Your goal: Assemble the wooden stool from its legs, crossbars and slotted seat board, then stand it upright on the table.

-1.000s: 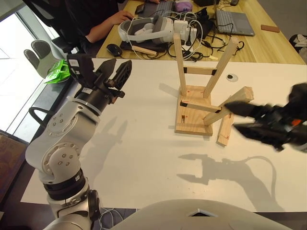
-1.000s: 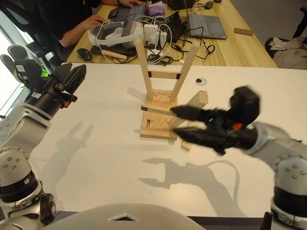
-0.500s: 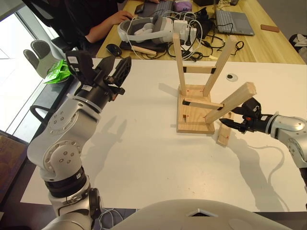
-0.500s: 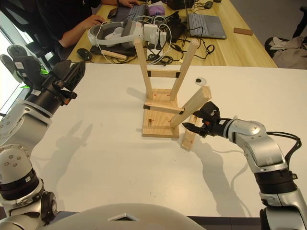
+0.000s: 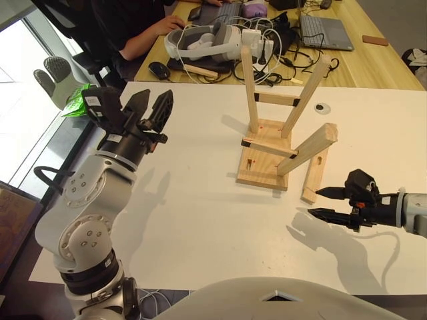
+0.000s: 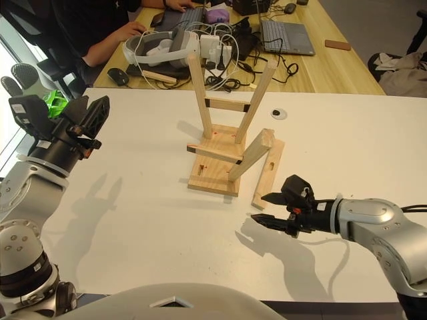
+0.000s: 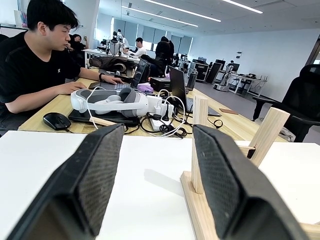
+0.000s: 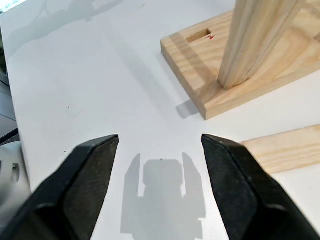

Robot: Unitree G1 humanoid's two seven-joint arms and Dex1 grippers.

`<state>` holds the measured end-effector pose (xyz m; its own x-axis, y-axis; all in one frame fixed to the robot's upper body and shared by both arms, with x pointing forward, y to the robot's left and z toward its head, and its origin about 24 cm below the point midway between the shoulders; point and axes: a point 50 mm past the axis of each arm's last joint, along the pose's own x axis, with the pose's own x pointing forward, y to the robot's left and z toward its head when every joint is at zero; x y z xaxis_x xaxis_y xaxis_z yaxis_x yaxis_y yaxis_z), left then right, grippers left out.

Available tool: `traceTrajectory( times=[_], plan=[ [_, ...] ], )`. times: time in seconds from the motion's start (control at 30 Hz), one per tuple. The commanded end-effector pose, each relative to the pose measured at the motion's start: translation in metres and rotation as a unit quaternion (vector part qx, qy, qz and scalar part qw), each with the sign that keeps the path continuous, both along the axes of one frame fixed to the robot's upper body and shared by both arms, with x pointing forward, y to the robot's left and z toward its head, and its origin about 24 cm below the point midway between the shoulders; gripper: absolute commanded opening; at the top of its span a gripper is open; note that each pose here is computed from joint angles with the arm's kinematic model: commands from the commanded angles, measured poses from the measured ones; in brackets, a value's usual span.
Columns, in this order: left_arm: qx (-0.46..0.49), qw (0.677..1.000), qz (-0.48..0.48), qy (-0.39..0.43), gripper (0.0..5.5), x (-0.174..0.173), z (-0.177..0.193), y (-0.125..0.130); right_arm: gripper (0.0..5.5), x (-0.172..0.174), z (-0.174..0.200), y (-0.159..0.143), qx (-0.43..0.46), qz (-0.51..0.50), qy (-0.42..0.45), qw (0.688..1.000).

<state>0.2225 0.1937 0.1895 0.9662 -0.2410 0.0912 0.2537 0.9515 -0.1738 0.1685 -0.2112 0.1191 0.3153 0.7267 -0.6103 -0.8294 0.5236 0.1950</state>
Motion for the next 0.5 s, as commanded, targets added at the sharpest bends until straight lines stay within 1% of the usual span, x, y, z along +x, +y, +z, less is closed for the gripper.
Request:
traceTrajectory(
  times=[0.03,0.1,0.17,0.23,0.33,0.4,0.5],
  plan=[
    [0.001,1.000,-0.007,-0.002,2.54,0.003,0.001,-0.002,3.07,0.003,-0.011,0.019,-0.018,0.024,-0.046,0.998],
    [0.003,1.000,-0.012,-0.002,2.54,0.005,0.001,-0.004,3.07,0.012,-0.020,0.034,-0.028,0.026,-0.077,0.996],
    [0.005,1.000,-0.018,-0.003,2.54,0.008,0.001,-0.006,3.07,0.023,-0.033,0.044,-0.051,0.019,-0.087,0.995],
    [0.007,1.000,-0.023,-0.005,2.54,0.010,0.002,-0.007,3.07,0.031,-0.042,0.042,-0.084,0.014,-0.079,0.993],
    [0.009,1.000,-0.016,-0.006,2.54,0.009,0.002,-0.003,3.07,0.034,-0.045,0.019,-0.141,0.009,-0.043,0.989],
    [0.009,1.000,-0.005,-0.006,2.54,0.007,0.001,-0.001,3.07,0.036,-0.044,-0.004,-0.189,-0.002,-0.009,0.982],
    [0.007,1.000,0.005,-0.004,2.54,0.005,-0.001,0.000,3.07,0.036,-0.043,-0.029,-0.238,-0.019,0.018,0.971]
  ],
)
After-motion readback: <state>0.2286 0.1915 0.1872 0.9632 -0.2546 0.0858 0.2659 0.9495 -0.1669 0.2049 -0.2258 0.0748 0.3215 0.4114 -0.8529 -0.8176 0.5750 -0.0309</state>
